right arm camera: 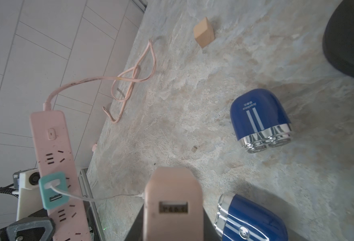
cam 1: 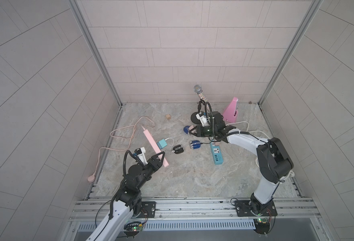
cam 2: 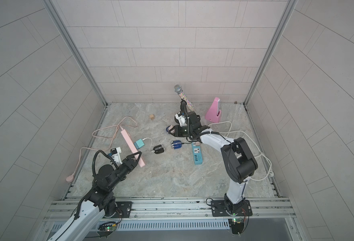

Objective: Unplug the electric shaver
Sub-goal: Place the plug at the center of the board.

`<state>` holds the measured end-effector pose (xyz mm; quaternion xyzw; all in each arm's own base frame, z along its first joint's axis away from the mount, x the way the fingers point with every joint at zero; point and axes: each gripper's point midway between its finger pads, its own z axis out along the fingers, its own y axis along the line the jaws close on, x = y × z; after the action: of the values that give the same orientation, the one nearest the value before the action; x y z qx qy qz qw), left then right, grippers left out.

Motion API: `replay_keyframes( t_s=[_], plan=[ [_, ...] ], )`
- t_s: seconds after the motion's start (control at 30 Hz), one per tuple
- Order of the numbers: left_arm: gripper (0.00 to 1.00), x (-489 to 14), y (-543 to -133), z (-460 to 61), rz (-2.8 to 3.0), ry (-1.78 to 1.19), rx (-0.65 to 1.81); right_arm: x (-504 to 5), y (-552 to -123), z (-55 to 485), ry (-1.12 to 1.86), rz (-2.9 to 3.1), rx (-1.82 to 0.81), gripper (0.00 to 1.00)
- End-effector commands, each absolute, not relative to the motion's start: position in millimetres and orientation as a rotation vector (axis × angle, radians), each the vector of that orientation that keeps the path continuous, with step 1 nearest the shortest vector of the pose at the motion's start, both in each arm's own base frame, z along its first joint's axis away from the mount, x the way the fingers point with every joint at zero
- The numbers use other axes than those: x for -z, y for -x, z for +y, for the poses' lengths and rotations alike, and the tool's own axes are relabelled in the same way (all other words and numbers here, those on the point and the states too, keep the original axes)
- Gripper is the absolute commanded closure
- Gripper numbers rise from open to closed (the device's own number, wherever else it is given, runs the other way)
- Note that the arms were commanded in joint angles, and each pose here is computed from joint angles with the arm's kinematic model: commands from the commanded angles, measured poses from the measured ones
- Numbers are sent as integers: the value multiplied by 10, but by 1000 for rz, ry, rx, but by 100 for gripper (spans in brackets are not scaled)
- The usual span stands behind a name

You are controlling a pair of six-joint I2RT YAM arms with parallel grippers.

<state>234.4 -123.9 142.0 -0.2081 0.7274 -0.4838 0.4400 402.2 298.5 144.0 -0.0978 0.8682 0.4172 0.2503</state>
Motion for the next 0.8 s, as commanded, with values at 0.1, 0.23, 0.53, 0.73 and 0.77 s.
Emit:
replay_keyframes(
  t_s=[0.1,0.23,0.53,0.73,0.77],
  plan=[
    [71,-1480,-2325,-1236,1752,469,1217,-1323,-4197,3123,330,2392,-1164,100],
    [71,-1480,-2309,-1233,1756,468,1215,-1283,-4361,3154,323,2407,-1154,100],
    [71,-1470,-2288,-1217,1763,473,1207,-1002,-4575,3240,307,2478,-1177,98],
    [71,-1483,-2284,-1215,1758,472,1210,-864,-4658,3287,303,2500,-1181,97],
    [71,-1489,-2283,-1214,1756,473,1211,-867,-4673,3293,304,2498,-1182,97]
  ],
)
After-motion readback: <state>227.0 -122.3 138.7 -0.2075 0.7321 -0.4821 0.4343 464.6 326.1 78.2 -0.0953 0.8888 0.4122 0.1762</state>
